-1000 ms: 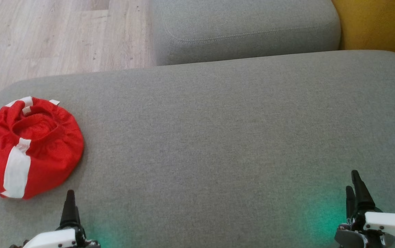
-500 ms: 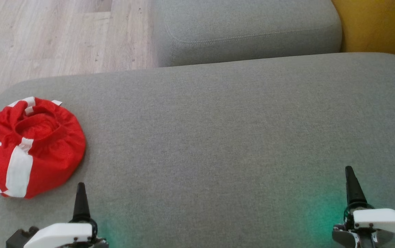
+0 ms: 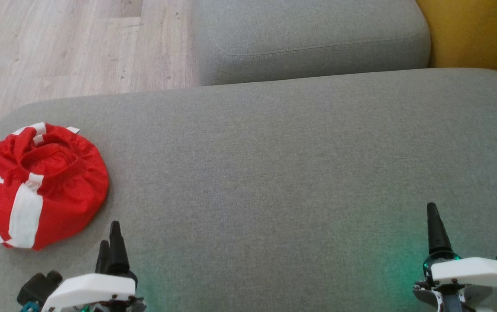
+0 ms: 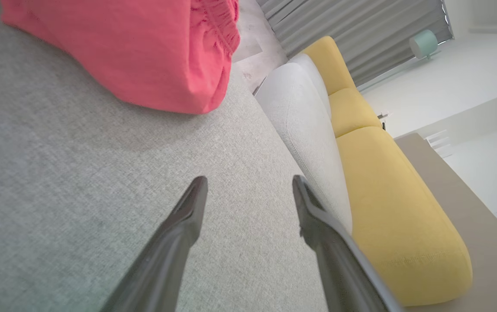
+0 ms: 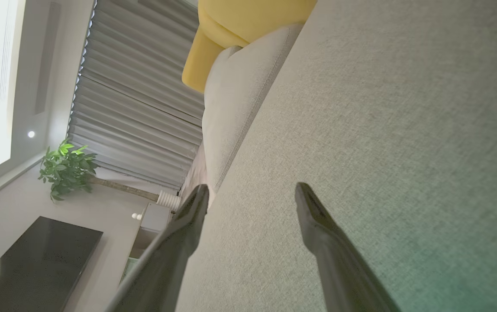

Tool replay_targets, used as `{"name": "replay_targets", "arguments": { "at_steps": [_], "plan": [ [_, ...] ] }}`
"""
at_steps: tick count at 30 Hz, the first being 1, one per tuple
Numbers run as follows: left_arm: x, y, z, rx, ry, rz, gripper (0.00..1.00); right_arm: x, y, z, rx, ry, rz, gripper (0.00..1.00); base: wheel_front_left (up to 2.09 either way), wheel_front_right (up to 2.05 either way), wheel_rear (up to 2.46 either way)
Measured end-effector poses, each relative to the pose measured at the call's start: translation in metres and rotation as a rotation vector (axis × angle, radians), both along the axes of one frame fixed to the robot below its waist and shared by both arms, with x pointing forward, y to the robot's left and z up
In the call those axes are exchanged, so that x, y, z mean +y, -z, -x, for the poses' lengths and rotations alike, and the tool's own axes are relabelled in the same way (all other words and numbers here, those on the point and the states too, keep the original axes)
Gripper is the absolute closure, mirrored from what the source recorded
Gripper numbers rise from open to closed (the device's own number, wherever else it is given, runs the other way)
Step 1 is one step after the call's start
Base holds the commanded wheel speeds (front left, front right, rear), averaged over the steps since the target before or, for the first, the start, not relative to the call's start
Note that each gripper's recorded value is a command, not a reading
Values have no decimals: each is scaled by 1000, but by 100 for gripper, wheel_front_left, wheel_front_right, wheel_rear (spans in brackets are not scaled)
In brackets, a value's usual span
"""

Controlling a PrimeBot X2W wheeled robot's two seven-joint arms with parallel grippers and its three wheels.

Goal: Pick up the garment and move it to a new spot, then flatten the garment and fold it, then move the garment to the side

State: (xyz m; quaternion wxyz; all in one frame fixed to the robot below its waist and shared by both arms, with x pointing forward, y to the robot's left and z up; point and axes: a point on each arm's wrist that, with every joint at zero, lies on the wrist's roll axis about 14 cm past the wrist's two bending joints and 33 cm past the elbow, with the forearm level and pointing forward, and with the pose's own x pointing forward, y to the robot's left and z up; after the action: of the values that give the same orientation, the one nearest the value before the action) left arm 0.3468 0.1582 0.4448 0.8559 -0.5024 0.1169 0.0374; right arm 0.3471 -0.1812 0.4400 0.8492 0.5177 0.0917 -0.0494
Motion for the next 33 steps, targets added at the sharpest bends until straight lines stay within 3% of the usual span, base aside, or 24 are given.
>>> {"name": "replay_targets", "arguments": {
  "at_steps": [33],
  "plan": [
    [-20,-23,1,-104,84,-460,0,44,-19,-5,-116,-196,418,0,0,0,0]
  ]
}}
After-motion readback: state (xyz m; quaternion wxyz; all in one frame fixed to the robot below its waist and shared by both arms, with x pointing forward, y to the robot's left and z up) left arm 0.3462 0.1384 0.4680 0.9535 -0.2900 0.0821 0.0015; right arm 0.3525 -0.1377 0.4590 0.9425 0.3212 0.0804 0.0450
